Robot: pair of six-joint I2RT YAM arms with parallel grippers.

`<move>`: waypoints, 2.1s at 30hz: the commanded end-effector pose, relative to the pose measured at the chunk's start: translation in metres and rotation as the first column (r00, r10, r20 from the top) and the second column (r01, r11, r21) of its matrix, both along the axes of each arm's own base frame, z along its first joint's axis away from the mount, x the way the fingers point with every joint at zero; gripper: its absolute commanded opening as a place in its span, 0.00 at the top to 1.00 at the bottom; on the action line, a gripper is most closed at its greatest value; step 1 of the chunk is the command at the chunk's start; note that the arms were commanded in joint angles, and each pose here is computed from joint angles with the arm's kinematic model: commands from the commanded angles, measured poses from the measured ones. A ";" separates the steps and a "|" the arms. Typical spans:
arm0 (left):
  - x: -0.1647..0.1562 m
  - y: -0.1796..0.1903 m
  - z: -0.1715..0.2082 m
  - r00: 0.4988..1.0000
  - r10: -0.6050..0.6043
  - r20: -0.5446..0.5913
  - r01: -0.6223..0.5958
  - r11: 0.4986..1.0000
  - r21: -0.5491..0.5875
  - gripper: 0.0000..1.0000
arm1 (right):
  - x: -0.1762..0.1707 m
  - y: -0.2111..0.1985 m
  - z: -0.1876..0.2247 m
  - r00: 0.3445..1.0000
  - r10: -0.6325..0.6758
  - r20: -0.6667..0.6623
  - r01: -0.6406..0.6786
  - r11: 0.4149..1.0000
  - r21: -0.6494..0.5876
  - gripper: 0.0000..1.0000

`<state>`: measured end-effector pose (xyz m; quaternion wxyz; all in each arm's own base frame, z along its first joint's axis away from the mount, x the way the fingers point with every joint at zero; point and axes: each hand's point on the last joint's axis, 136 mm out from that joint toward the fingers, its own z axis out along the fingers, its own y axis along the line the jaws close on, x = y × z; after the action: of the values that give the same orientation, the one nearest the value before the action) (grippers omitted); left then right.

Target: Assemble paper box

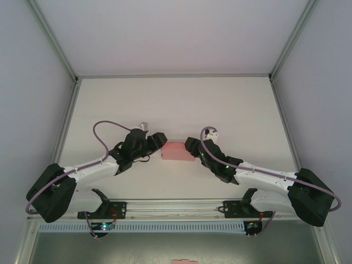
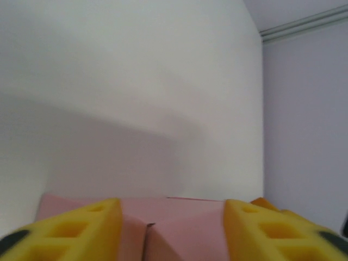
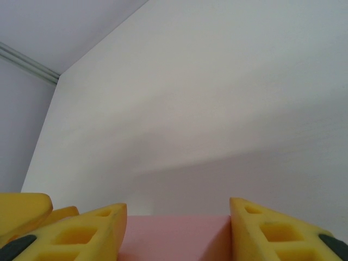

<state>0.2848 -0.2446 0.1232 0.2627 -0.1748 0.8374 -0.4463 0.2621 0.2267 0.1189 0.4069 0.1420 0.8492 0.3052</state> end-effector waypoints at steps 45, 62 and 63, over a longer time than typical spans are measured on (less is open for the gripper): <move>-0.034 -0.013 -0.012 0.989 -0.092 -0.118 0.085 0.995 -0.058 0.11 | -0.113 -0.086 -0.136 0.901 0.041 -0.432 -0.220 0.901 -0.373 0.89; -0.045 -0.010 -0.018 0.994 -0.084 -0.069 0.081 0.996 -0.036 0.15 | -0.124 -0.090 -0.145 0.882 0.019 -0.471 -0.238 0.881 -0.409 0.93; -0.045 -0.010 -0.017 0.994 -0.087 -0.063 0.085 0.996 -0.030 0.16 | -0.128 -0.094 -0.149 0.874 0.008 -0.486 -0.241 0.875 -0.419 0.93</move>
<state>0.2370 -0.2514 0.1015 0.1977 -0.1637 0.8536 -0.4533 0.2248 0.2278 0.1127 0.3914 0.1107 0.8533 0.3264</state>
